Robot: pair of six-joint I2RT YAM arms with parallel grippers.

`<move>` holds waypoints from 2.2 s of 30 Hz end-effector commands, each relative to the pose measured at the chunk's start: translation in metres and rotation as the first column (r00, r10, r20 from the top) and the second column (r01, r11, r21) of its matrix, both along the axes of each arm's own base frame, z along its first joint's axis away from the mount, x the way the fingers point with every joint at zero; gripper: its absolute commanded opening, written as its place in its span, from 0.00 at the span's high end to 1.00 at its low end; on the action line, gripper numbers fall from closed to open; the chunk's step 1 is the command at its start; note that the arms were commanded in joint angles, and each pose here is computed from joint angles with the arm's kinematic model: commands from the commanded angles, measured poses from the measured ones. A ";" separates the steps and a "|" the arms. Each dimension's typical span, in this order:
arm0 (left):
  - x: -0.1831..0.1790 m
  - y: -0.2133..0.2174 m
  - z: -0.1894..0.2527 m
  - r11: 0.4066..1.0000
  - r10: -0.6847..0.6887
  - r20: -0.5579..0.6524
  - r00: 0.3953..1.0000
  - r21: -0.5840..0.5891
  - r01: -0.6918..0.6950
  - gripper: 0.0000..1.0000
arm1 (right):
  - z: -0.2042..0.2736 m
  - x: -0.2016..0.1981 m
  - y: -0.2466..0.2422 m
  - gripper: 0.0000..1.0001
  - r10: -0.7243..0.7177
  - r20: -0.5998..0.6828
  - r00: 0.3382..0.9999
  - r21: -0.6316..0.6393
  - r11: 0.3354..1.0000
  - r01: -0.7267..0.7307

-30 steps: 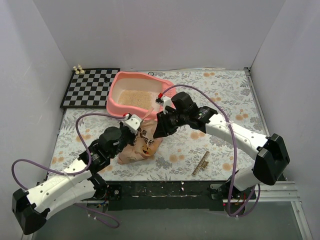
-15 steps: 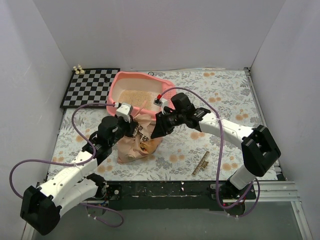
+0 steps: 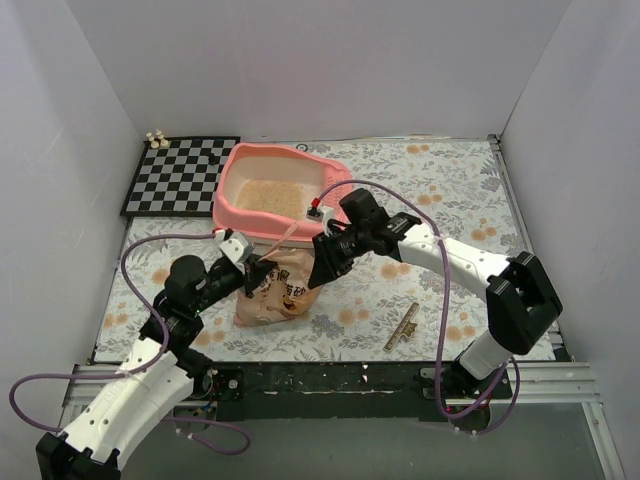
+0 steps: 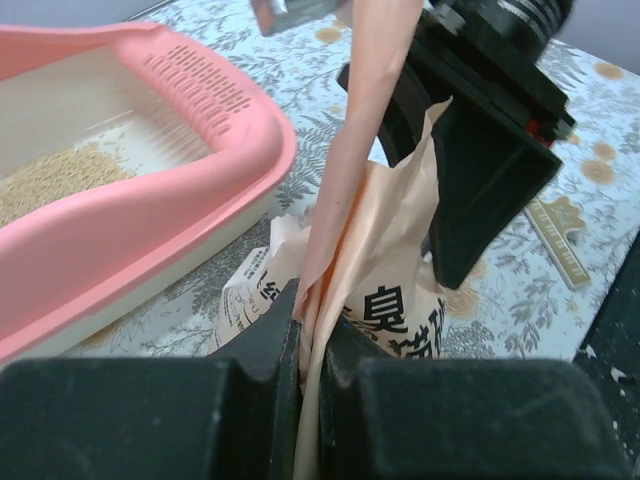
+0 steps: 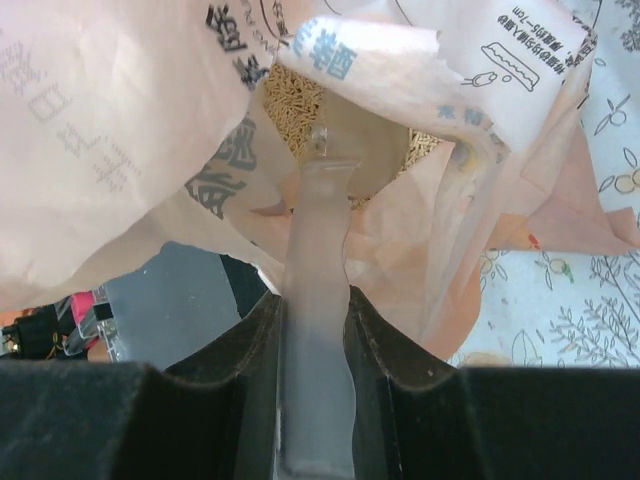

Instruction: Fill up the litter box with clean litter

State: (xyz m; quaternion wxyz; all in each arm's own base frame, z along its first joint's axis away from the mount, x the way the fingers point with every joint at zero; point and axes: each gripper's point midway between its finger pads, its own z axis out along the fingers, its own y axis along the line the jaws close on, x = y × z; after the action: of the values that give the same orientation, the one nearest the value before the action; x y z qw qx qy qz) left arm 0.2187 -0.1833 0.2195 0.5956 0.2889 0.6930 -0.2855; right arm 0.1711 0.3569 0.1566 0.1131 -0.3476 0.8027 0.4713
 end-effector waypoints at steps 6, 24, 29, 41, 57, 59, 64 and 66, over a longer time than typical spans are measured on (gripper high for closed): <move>-0.057 -0.018 0.054 0.951 -0.253 0.364 0.896 -0.079 0.300 1.00 | 0.033 -0.009 -0.043 0.99 -0.049 0.027 0.998 -0.092 0.995 0.051; -0.068 -0.028 0.046 0.935 -0.294 0.340 0.893 -0.092 0.343 1.00 | 0.019 0.001 -0.041 0.99 -0.082 -0.027 0.996 -0.131 0.988 0.078; -0.072 -0.030 0.045 0.931 -0.304 0.345 0.888 -0.092 0.354 1.00 | -0.002 0.002 -0.027 0.99 -0.016 -0.124 0.992 -0.136 0.991 -0.001; -0.073 -0.033 0.042 0.930 -0.309 0.337 0.889 -0.086 0.356 1.00 | -0.008 -0.019 0.019 0.99 0.061 -0.170 0.984 0.011 0.998 -0.060; -0.073 -0.032 0.035 0.937 -0.308 0.343 0.887 -0.052 0.345 1.00 | 0.049 -0.050 0.001 0.99 0.177 -0.186 0.966 0.364 0.926 -0.100; -0.071 -0.030 0.034 0.944 -0.293 0.347 0.891 -0.042 0.326 1.00 | 0.055 -0.050 -0.009 0.99 0.171 -0.188 0.967 0.396 0.914 -0.084; -0.068 -0.029 0.031 0.949 -0.288 0.343 0.894 -0.027 0.316 1.00 | 0.059 -0.049 -0.035 0.99 0.139 -0.204 0.969 0.429 0.902 -0.039; -0.067 -0.029 0.029 0.949 -0.288 0.335 0.897 -0.024 0.314 1.00 | 0.061 -0.049 -0.044 0.99 0.122 -0.199 0.972 0.435 0.900 -0.024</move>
State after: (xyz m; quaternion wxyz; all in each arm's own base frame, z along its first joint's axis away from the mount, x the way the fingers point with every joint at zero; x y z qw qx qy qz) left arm 0.1537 -0.2107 0.2161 0.6215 0.4047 0.5707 -0.3525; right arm 0.1391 0.3293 0.1771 0.0689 -0.2390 0.7362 0.6295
